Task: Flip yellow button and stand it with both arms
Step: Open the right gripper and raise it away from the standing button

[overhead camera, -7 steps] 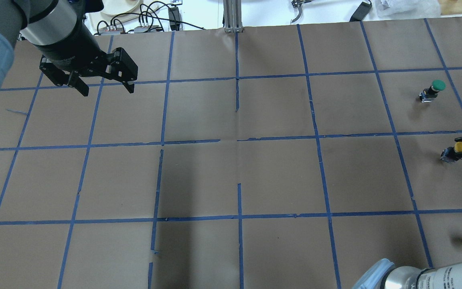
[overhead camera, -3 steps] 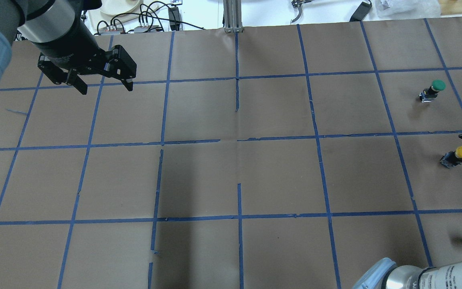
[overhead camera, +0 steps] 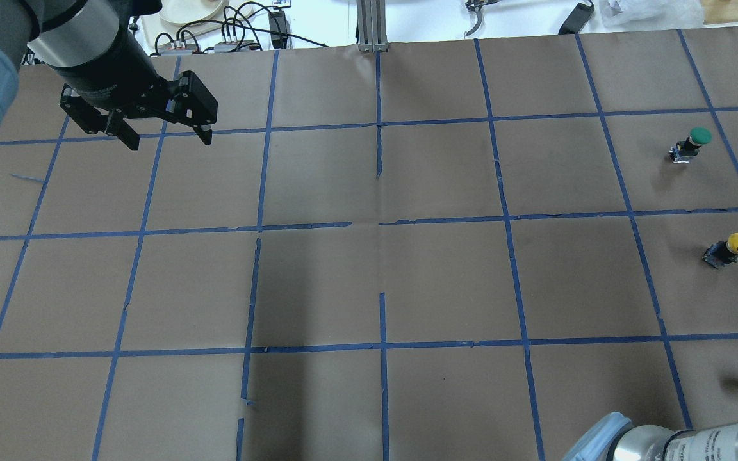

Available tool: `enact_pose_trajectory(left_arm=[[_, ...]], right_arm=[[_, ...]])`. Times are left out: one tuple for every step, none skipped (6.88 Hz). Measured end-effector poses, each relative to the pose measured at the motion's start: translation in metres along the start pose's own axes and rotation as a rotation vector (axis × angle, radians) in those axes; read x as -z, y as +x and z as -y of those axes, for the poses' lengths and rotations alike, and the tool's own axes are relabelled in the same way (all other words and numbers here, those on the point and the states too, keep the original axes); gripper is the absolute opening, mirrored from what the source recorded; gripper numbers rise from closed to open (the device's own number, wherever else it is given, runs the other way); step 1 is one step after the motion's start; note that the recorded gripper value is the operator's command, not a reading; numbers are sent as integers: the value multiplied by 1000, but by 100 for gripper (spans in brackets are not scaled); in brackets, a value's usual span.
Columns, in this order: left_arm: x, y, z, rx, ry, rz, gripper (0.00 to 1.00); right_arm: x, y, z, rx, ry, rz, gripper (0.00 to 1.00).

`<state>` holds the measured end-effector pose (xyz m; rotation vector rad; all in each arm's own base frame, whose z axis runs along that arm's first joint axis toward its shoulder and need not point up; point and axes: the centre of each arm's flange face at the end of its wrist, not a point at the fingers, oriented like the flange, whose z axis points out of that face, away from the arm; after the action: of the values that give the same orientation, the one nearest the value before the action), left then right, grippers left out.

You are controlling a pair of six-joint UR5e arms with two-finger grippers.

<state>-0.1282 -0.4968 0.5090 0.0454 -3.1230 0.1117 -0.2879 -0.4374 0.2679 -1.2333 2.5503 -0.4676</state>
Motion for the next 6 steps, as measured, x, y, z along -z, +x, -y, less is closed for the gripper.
enact_pose_trajectory(left_arm=[[1, 0, 0, 0, 1, 0, 100], [1, 0, 0, 1, 2, 0, 100], [1, -1, 0, 2, 1, 0, 100], [1, -2, 0, 4, 0, 0, 100], [1, -3, 0, 6, -2, -1, 100], [1, -5, 1, 10, -3, -1, 100]], right_arm=[[16, 0, 10, -153, -27, 22, 100], [35, -1, 23, -315, -73, 39, 100], [57, -6, 42, -497, -116, 44, 100], [76, -16, 67, -681, -155, 39, 100], [87, -29, 98, -860, -202, 21, 100], [89, -46, 137, -1043, -248, -12, 100]])
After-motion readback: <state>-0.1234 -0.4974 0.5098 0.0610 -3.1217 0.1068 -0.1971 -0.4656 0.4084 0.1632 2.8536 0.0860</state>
